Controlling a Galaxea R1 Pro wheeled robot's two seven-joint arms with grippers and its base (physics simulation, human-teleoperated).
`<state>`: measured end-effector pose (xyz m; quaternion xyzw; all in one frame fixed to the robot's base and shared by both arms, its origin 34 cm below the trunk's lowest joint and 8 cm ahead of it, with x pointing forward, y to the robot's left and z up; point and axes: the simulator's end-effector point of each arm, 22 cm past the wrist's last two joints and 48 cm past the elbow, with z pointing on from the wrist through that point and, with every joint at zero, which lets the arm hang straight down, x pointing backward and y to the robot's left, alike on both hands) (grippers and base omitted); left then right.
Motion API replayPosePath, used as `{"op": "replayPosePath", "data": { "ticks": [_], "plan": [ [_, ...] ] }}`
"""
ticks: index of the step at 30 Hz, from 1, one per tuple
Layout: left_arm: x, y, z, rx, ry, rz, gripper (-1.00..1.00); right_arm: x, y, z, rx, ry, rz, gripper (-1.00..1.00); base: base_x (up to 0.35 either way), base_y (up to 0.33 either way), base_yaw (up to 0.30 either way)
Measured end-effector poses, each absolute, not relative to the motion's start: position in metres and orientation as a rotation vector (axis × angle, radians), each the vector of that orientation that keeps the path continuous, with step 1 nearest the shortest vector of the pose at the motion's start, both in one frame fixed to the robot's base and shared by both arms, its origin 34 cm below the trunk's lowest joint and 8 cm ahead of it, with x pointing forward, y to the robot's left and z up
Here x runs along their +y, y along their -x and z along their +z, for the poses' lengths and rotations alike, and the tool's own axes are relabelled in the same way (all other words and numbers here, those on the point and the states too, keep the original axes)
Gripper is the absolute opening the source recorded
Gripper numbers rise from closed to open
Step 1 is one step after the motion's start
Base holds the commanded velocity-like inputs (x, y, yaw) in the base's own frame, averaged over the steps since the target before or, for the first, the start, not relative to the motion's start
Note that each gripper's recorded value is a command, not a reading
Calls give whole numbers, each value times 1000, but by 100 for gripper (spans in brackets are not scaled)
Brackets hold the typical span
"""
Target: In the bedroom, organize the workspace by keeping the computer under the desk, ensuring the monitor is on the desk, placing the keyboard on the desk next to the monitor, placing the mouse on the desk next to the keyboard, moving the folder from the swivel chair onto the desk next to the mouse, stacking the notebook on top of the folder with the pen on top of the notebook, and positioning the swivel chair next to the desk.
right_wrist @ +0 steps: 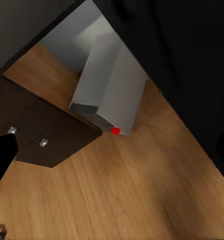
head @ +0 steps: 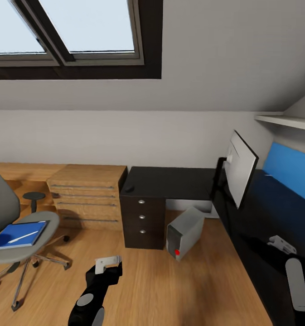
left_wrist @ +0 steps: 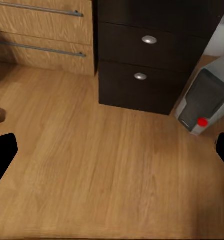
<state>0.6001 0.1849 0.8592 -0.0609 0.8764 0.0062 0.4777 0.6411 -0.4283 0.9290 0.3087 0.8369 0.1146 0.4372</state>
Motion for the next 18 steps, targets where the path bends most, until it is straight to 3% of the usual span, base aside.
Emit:
{"op": "replayPosePath", "data": {
  "ticks": [6, 18],
  "plan": [
    [186, -601, 860, 2136, 151, 18, 100, -431, -641, 934, 2062, -708, 197, 100, -333, -60, -164],
    [188, -595, 871, 2109, 165, 10, 100, -434, -642, 937, 2070, -621, 70, 100, -317, -170, -13]
  ]
}}
